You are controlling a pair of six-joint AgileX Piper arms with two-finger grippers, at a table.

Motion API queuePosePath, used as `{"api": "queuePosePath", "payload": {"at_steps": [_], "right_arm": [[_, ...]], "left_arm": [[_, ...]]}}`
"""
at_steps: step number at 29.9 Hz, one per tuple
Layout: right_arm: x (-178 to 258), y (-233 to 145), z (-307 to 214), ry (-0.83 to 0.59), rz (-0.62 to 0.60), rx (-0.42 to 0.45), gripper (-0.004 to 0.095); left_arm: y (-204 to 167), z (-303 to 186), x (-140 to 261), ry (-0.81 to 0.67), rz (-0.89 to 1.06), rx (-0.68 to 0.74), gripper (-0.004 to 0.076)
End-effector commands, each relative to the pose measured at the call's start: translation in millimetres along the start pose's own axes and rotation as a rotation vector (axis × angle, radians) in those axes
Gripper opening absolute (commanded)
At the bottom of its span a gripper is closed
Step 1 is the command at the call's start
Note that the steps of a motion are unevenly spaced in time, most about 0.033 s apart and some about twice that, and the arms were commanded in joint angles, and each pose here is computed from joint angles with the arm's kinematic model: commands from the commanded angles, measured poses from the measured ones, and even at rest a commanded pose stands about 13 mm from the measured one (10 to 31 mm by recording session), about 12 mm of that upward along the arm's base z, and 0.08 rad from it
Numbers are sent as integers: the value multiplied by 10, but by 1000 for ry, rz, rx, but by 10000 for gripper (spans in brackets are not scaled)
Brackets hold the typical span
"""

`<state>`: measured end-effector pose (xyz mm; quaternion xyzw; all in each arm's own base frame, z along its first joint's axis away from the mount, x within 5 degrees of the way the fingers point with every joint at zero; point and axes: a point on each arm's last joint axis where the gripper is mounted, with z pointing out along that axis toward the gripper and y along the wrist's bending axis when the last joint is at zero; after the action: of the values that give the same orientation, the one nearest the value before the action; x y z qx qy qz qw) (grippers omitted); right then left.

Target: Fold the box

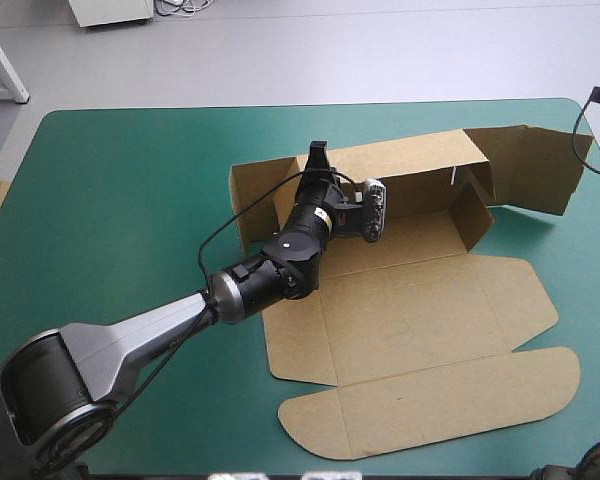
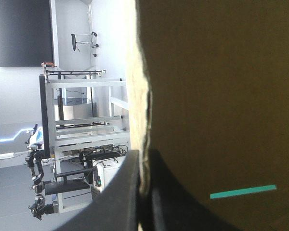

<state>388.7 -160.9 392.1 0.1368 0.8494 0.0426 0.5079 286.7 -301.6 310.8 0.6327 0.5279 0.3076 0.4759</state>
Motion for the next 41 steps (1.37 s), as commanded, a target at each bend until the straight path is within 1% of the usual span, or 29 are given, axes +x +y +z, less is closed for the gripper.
{"api": "queuePosePath", "payload": {"at_steps": [1, 3, 5, 9, 12, 17, 18, 22, 24, 26, 28, 30, 33, 36, 38, 39, 41], "right_arm": [[-132, -67, 46, -42, -5, -14, -20], [-101, -101, 168, -15, 14, -50, -20], [-69, -102, 281, 13, 17, -107, -20], [-8, -100, 440, 52, 65, -200, -21], [42, -58, 490, 88, 51, -278, -20], [115, 8, 474, 161, 32, -366, -21], [129, 32, 462, 177, 25, -396, -21], [150, 95, 428, 204, 22, -473, -21], [160, 92, 427, 207, -9, -473, -21], [144, 68, 437, 187, -17, -451, -21], [143, 57, 456, 175, -10, -458, -21], [163, 71, 480, 176, -8, -499, -21], [215, 106, 496, 216, 17, -572, -21], [237, 125, 485, 237, -1, -591, -21], [256, 139, 469, 266, 15, -609, -21], [274, 138, 477, 289, 39, -595, -21], [303, 118, 484, 324, 32, -555, -21]], "left_arm": [[220, -155, -46, -66, -25, -63, -10], [225, -156, -46, -66, -17, -69, -10], [234, -156, -47, -67, -2, -79, -10], [234, -156, -47, -67, -2, -80, -10], [231, -154, -50, -69, -4, -79, -10], [231, -154, -50, -69, -4, -79, -10], [231, -154, -51, -70, -4, -78, -10], [230, -155, -58, -78, -3, -78, -10], [230, -155, -58, -78, -5, -78, -10], [230, -155, -58, -78, -5, -78, -10], [232, -155, -58, -78, -4, -79, -10], [232, -155, -58, -78, -4, -79, -10], [229, -157, -83, -105, -2, -76, -10], [227, -159, -103, -127, -1, -74, -10], [225, -160, -108, -133, -3, -72, -10], [220, -155, -109, -132, -4, -71, -10], [220, -155, -107, -130, -10, -71, -10]]}}
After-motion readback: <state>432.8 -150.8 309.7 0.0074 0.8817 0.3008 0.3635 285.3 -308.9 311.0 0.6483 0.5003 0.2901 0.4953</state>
